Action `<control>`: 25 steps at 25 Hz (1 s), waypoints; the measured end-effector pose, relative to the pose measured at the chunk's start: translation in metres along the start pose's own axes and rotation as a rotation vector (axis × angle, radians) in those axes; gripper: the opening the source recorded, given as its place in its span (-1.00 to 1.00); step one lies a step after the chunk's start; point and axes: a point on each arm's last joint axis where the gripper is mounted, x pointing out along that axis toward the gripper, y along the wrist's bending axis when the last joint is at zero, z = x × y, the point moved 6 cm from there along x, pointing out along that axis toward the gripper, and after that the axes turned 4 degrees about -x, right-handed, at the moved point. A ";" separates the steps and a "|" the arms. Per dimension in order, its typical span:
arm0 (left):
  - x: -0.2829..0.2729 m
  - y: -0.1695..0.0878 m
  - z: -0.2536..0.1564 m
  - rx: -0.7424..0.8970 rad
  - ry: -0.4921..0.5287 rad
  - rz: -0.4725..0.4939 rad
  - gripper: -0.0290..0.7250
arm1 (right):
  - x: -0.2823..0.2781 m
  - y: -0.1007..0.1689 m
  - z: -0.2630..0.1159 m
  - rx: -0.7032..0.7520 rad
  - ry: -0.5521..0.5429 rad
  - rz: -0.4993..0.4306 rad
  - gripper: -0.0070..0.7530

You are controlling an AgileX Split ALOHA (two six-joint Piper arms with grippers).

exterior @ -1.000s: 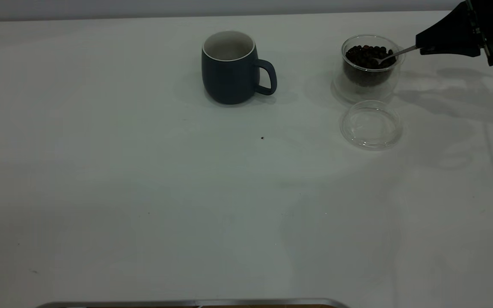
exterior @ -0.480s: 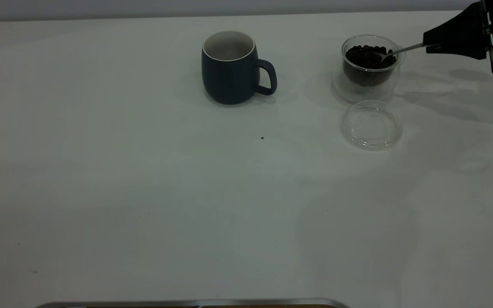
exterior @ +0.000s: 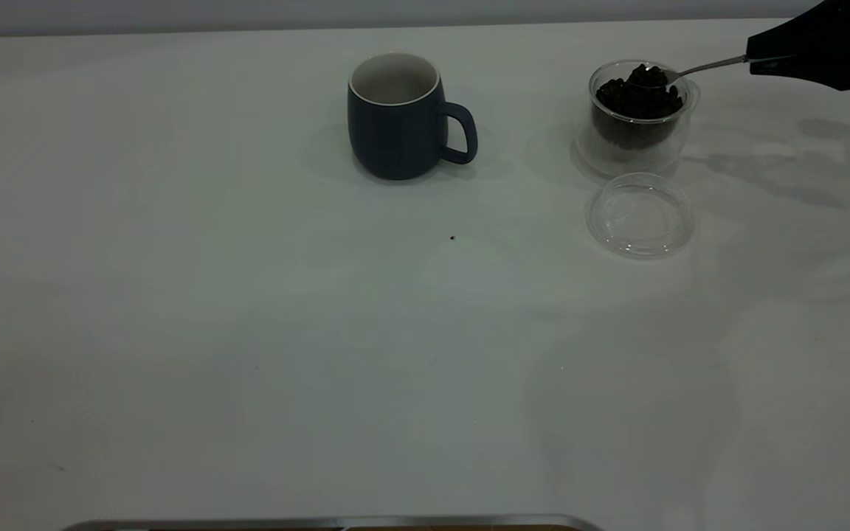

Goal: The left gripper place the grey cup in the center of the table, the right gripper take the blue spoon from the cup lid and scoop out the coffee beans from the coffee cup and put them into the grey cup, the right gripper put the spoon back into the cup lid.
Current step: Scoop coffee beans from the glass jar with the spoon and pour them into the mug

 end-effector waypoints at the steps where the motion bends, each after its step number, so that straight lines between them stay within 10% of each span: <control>1: 0.000 0.000 0.000 0.000 0.000 0.000 0.37 | 0.000 0.000 0.001 0.003 -0.003 0.002 -0.74; 25: 0.000 0.000 0.000 0.000 0.000 0.000 0.37 | 0.046 0.071 -0.006 -0.006 0.064 0.072 -0.74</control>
